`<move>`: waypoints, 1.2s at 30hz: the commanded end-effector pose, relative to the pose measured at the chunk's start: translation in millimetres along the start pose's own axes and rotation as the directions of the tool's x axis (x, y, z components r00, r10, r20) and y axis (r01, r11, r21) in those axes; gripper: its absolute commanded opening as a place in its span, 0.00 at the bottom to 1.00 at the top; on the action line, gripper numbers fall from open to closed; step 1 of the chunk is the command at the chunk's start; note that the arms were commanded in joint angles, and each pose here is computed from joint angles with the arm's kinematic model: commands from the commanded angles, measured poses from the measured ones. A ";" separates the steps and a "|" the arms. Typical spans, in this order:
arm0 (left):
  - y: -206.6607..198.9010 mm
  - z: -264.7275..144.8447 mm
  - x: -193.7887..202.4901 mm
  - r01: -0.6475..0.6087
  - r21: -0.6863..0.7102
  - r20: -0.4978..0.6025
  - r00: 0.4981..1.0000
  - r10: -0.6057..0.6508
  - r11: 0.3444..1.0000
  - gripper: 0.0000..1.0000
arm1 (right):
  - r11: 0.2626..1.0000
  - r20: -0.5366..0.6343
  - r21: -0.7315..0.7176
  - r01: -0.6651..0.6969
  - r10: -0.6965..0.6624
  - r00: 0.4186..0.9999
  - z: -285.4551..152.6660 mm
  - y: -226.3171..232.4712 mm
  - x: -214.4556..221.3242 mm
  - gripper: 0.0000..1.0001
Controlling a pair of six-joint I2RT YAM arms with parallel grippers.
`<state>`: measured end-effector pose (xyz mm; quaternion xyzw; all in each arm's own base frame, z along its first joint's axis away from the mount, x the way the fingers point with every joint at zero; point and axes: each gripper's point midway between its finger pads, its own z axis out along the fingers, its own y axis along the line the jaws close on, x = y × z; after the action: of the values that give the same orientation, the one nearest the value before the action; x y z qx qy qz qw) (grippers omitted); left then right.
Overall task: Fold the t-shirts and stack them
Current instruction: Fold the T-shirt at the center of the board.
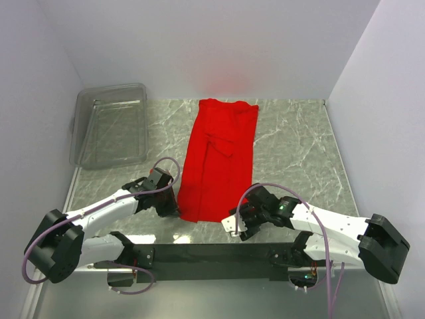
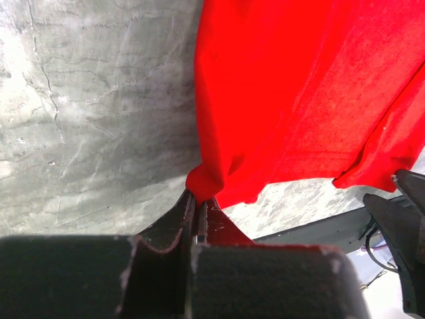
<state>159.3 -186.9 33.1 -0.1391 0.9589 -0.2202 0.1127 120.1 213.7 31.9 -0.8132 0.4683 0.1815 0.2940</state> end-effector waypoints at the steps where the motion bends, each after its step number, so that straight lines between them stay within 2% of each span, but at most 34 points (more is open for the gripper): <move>1: -7.1 -2.2 1.9 0.000 0.031 -0.010 1.000 0.000 1.000 0.01 | 1.000 -0.011 0.004 -0.009 0.009 1.000 6.7 1.6 1.1 0.65; 7: -9.4 -1.6 2.3 0.009 0.046 -0.011 1.000 -0.008 0.999 0.01 | 0.999 -0.057 -0.018 -0.051 0.050 0.997 15.5 8.9 7.9 0.58; 13: -7.6 -2.3 4.5 0.018 0.053 -0.011 1.000 -0.018 0.998 0.01 | 0.995 -0.140 0.039 -0.093 0.098 0.985 18.6 1.1 25.3 0.51; 18: -6.3 -2.2 5.4 0.020 0.052 -0.009 1.000 -0.019 0.998 0.01 | 0.990 -0.167 0.069 -0.120 0.130 0.977 18.4 -3.3 30.2 0.37; 21: -7.5 -2.9 4.2 0.021 0.058 -0.004 1.000 -0.021 0.998 0.01 | 0.988 -0.183 0.066 -0.141 0.151 0.971 17.7 -2.8 31.8 0.26; 22: -7.2 -3.1 4.1 0.020 0.057 -0.003 1.000 -0.020 0.998 0.01 | 0.987 -0.192 0.061 -0.148 0.157 0.969 17.6 -1.6 33.4 0.19; 25: -9.1 -4.1 3.4 0.011 0.065 -0.001 1.000 -0.011 0.998 0.01 | 0.988 -0.197 0.042 -0.149 0.155 0.968 16.9 3.2 34.1 0.10; 31: -22.6 -13.2 -2.1 -0.027 0.118 0.023 0.999 0.025 0.993 0.00 | 0.987 -0.130 -0.001 -0.163 0.162 0.978 8.1 3.5 11.7 0.00; 36: -43.9 -33.2 -10.3 -0.069 0.189 0.058 0.997 0.059 0.980 0.00 | 0.988 0.054 0.021 -0.154 0.153 0.987 -16.7 -12.2 -36.6 0.00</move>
<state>156.6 -194.1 50.3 -0.1313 0.9480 -0.2616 0.1250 120.6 215.8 29.8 -0.7795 0.5385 0.1722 0.2699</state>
